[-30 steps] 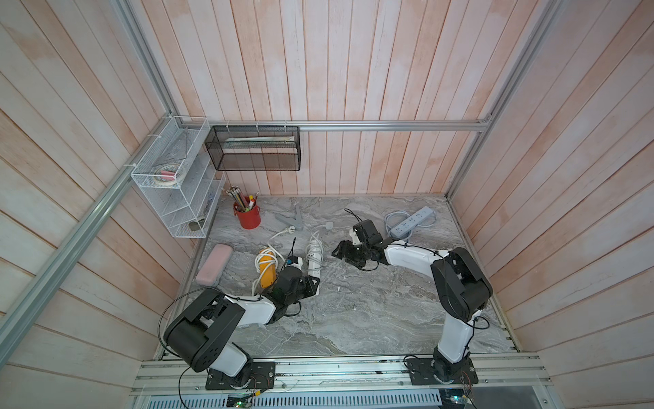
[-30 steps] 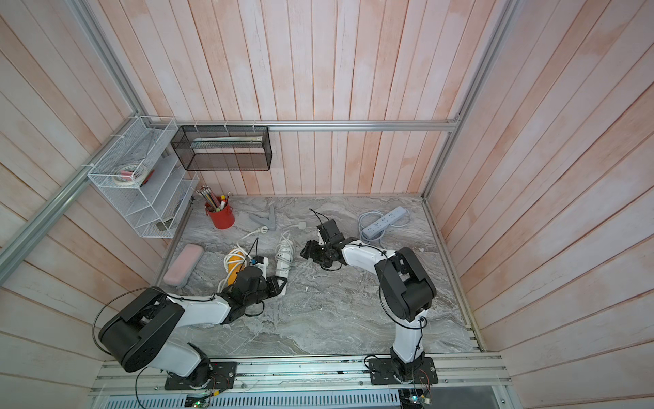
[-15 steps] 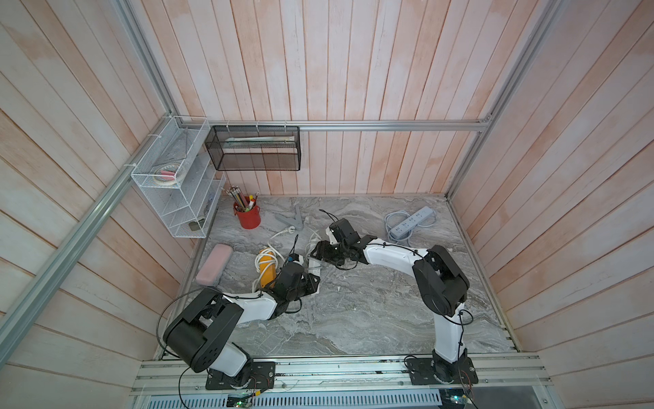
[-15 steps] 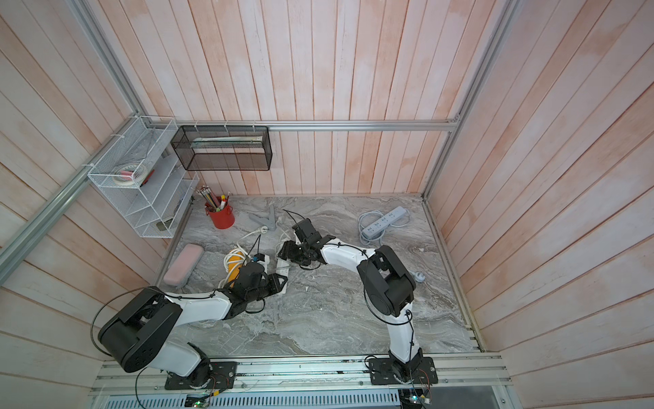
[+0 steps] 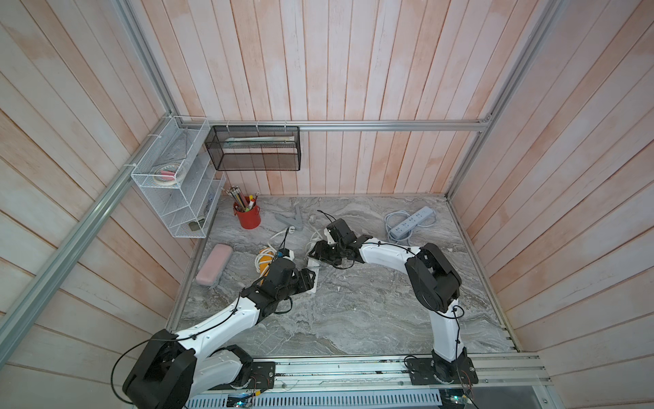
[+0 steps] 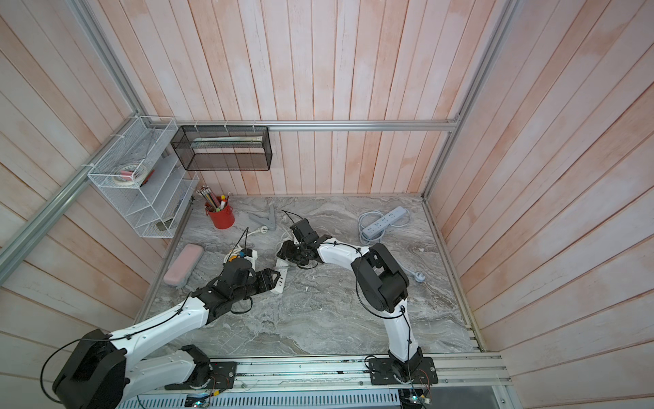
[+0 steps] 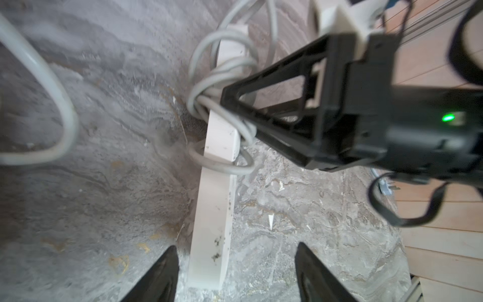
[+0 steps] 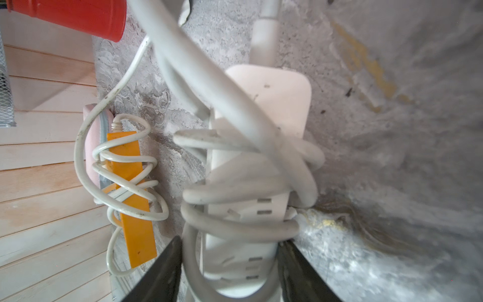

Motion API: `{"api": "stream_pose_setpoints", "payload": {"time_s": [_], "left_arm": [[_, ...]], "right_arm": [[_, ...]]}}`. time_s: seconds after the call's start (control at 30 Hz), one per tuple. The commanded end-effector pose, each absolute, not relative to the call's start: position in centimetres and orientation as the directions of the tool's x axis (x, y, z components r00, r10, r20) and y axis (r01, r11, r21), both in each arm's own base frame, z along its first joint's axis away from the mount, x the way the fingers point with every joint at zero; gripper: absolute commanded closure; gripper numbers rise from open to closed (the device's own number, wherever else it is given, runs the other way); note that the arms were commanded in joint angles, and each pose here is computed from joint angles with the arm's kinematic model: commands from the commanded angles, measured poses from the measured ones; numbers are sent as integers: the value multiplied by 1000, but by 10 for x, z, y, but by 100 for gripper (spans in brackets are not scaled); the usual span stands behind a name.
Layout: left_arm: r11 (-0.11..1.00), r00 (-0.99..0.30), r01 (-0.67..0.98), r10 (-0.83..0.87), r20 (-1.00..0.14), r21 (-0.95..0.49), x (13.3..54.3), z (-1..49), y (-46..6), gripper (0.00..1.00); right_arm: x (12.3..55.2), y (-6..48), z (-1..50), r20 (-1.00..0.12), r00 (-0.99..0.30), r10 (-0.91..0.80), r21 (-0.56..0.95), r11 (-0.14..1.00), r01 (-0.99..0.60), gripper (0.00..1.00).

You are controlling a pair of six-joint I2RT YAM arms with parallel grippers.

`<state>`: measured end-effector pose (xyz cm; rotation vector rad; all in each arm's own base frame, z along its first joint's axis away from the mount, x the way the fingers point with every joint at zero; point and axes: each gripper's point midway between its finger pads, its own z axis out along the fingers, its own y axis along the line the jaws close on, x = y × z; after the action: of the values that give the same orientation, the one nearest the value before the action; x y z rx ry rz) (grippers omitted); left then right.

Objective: Wrap the cord around the power strip
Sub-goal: Place the power strip at the center of the board, then pick up the power strip from the center of the board.

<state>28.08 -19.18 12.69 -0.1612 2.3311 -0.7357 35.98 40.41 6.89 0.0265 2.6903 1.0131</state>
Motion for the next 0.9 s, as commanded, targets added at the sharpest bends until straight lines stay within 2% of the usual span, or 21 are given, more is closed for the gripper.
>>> {"api": "stream_pose_setpoints", "payload": {"time_s": [0.0, 0.2, 0.43, 0.57, 0.7, 0.87], "left_arm": [[894, -737, 97, -231, -636, -437, 283, 146, -176, 28], [926, -649, 159, -163, -743, -343, 300, 187, -170, 26], [926, -606, 189, -152, -781, -327, 306, 203, -169, 25], [938, -552, 237, -85, -829, -254, 314, 218, -166, 17], [908, -470, 372, 3, -883, -194, 324, 242, -183, 7], [855, -420, 484, 38, -907, -188, 345, 250, -215, 6]], "right_arm": [[365, 396, 70, -279, -955, 100, 596, 798, -91, 35], [370, 389, 99, -332, -939, 92, 600, 789, -135, 30], [372, 388, 107, -340, -937, 85, 601, 785, -147, 29], [380, 374, 140, -399, -913, 83, 597, 779, -190, 28], [407, 304, 165, -476, -867, 145, 522, 840, -146, 28], [457, 154, 157, -539, -781, 317, 386, 916, 105, 27]]}}
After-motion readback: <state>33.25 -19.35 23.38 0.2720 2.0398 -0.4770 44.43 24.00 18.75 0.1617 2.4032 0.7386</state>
